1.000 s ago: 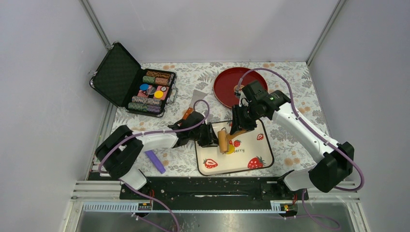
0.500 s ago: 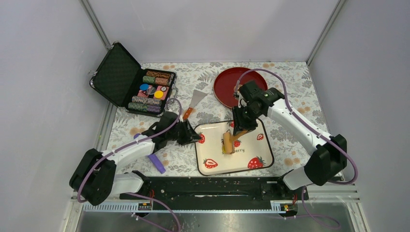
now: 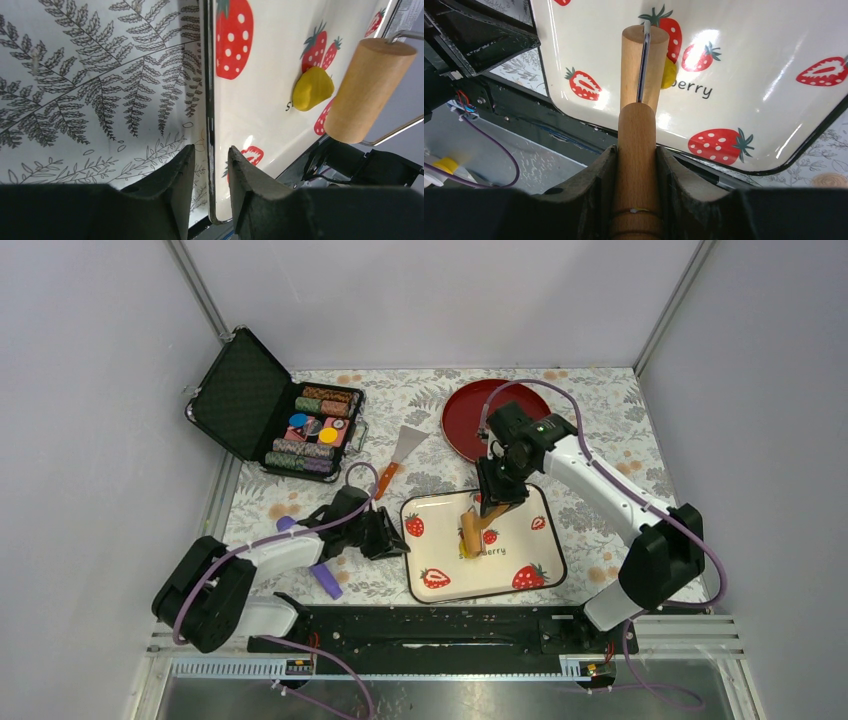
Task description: Roll out the dumpling wrappers from the dough
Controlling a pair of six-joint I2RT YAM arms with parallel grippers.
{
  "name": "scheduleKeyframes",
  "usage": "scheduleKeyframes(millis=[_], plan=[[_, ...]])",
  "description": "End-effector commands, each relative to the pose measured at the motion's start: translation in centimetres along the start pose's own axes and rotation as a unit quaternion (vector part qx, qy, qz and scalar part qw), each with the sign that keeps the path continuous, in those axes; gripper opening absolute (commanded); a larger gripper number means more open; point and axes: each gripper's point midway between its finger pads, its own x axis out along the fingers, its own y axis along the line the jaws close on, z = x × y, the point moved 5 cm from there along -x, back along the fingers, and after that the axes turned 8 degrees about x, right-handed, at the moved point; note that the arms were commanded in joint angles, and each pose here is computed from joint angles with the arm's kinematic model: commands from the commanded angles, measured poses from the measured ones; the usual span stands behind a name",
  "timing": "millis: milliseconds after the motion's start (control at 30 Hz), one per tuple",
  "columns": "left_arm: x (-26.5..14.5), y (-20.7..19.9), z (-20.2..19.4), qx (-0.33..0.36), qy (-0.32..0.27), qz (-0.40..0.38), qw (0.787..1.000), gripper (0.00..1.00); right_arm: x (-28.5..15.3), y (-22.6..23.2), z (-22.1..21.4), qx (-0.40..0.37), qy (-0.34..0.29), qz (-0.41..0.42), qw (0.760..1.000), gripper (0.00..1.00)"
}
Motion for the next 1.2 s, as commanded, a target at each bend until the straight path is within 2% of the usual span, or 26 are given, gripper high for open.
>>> scheduleKeyframes(millis=[0, 600, 867, 1167], plan=[[0.5, -0.8, 0.8, 0.015, -0.004, -0.024, 1.000, 0.30, -1.3, 0.0, 0.7, -0.011, -0.010, -0.016, 1.000, 0.00], [2.0, 0.7, 0.4, -0.005, 0.030, 0.018, 0.999, 0.18, 1.3, -1.0, 0.3, -0.011, 0.031, -0.033, 0.999, 0.00], [2.2, 0.8, 0.4, -0.006, 0.032, 0.020, 0.999, 0.16, 2.4, -1.8, -0.4, -0.014, 0.048, -0.045, 0.998, 0.00], [2.2, 0.9, 0.3, -0.008, 0.031, 0.023, 0.999, 0.15, 3.0, -4.1, -1.3, -0.015, 0.068, -0.115, 0.991, 0.00]])
